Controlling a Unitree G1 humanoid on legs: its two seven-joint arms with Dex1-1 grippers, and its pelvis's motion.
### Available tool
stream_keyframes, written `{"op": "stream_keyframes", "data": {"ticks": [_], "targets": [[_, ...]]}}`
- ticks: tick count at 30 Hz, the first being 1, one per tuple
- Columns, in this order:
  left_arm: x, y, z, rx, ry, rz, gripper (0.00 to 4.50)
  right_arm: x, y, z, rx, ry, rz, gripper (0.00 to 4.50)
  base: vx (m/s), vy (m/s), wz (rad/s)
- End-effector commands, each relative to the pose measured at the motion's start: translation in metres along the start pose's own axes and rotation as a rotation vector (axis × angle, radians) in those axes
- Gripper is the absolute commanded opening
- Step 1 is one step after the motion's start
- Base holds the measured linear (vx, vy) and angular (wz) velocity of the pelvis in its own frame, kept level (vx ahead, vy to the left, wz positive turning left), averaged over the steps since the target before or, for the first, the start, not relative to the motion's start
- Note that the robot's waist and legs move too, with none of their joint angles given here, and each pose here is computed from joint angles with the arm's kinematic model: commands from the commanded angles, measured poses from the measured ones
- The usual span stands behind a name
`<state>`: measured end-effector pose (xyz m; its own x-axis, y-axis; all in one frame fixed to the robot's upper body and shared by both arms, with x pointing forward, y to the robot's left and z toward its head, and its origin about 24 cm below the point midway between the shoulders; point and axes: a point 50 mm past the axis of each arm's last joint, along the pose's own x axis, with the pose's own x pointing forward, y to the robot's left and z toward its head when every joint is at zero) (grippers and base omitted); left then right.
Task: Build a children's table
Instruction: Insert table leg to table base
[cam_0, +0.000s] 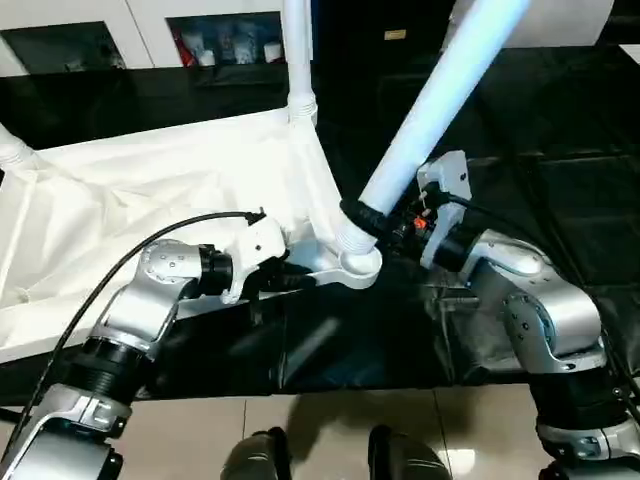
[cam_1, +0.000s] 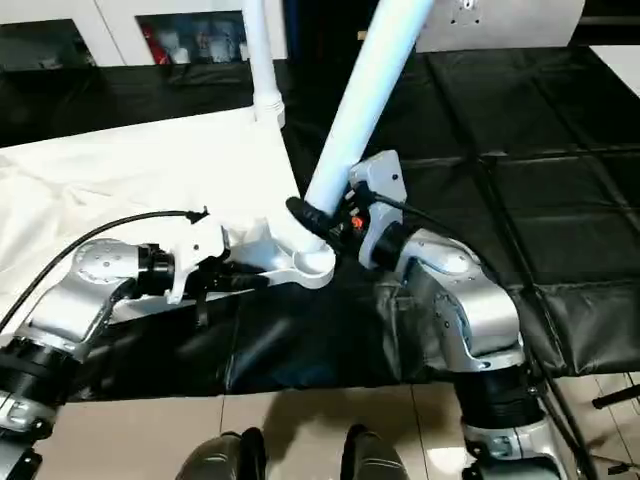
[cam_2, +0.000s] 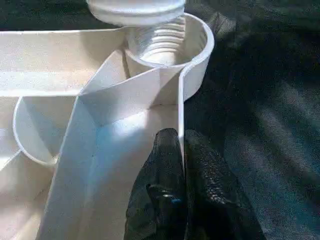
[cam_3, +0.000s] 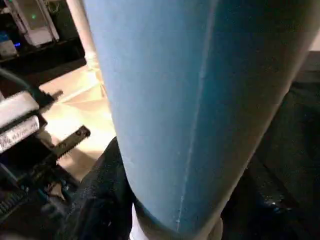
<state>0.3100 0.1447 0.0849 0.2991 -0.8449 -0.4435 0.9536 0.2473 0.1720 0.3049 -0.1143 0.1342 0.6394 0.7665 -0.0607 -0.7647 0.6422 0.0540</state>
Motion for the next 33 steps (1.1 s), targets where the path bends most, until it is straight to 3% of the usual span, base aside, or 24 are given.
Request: {"op": "stream_keyframes", "data": {"ticks": [1,10,18,33], "targets": [[-0.001,-0.004,-0.012,-0.007,0.07,-0.016,0.0,0.001,0.001,0.002,-0.023,0.008,0.018,1.9,0.0,0.0,0.0],[-0.002,-0.009,-0.004,0.043,-0.017,-0.036,0.0,-0.002,0.001,0.0,-0.022,0.123,0.097,1.9,0.0,0.0,0.0],[0.002,-0.015,-0.004,0.084,0.006,-0.11,0.0,0.005,-0.002,-0.002,-0.056,0.235,0.184,1.9,0.0,0.0,0.0],[0.006,-0.011,-0.001,0.186,0.051,-0.15,0.0,0.011,-0.001,0.003,-0.112,0.323,0.308,1.9,0.0,0.0,0.0]]}}
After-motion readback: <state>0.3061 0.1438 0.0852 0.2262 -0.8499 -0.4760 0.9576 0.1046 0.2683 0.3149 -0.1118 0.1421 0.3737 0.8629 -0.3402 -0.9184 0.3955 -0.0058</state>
